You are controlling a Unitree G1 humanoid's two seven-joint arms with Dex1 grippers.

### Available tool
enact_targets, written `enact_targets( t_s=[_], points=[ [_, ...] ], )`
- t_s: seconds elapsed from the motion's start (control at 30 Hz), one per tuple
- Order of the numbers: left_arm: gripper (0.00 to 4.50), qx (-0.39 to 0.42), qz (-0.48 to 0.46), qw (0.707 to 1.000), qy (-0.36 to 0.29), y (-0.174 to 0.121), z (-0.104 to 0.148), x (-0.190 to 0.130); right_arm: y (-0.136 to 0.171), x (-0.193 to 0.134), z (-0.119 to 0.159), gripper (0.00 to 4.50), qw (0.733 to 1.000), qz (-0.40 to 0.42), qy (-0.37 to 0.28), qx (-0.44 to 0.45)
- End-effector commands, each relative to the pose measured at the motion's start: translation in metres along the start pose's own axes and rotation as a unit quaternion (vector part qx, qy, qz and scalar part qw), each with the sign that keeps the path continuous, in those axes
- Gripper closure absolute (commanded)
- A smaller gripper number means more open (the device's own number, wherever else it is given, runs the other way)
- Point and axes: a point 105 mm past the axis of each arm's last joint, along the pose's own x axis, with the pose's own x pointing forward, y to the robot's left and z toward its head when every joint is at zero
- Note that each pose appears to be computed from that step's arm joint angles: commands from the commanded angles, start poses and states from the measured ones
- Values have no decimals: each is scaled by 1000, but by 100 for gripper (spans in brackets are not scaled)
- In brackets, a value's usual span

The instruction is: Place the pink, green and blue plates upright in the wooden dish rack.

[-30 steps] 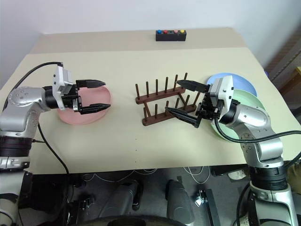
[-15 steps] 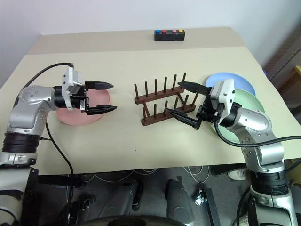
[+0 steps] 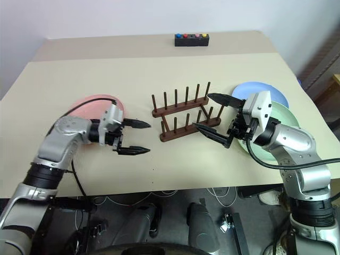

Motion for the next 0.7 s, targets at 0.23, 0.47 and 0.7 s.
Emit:
enact_targets(
  t_s=[0.23, 0.47, 0.7],
  points=[
    [0, 1, 115, 993, 27, 16, -13, 36, 7, -11, 15, 4, 1000, -10, -2, -22],
    [0, -28, 182, 983, 20, 29, -12, 54, 6, -11, 17, 4, 1000, -14, -1, -25],
    [262, -50, 188, 980, 44, 25, -23, 62, 5, -13, 18, 0, 999, -19, 4, -28]
  ],
)
